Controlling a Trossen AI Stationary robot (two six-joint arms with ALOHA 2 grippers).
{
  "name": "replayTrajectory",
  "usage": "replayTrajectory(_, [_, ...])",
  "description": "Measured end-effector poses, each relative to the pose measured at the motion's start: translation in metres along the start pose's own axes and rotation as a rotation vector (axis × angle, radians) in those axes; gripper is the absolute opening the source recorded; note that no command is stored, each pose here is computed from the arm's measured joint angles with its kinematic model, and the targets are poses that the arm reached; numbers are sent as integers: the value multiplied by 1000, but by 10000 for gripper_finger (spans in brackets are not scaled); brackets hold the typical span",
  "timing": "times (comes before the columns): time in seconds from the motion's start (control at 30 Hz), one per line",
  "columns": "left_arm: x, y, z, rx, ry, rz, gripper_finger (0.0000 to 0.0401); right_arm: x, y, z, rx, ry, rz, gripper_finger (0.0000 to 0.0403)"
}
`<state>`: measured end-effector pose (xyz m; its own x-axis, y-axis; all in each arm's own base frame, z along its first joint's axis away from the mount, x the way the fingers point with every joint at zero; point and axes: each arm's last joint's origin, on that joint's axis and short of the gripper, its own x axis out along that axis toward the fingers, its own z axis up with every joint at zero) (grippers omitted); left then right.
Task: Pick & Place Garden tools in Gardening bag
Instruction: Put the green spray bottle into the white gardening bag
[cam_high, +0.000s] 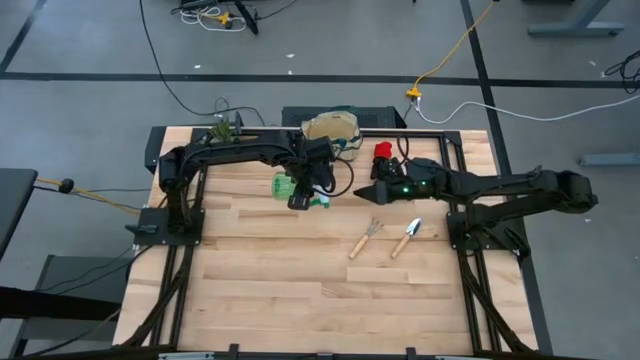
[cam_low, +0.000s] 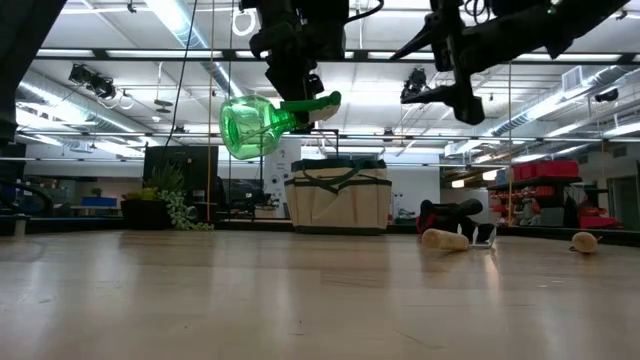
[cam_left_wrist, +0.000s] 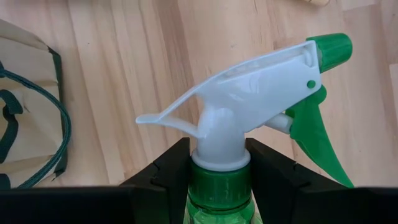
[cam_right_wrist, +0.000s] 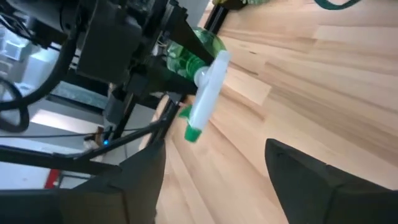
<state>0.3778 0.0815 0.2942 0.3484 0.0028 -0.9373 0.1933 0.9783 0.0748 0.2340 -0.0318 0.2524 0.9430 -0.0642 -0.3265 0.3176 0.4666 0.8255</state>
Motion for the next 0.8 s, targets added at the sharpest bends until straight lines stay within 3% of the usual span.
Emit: replayTrajectory(0.8, [0, 1, 1, 3, -13, 5, 149, 65, -27, -1, 133, -5, 83, 276])
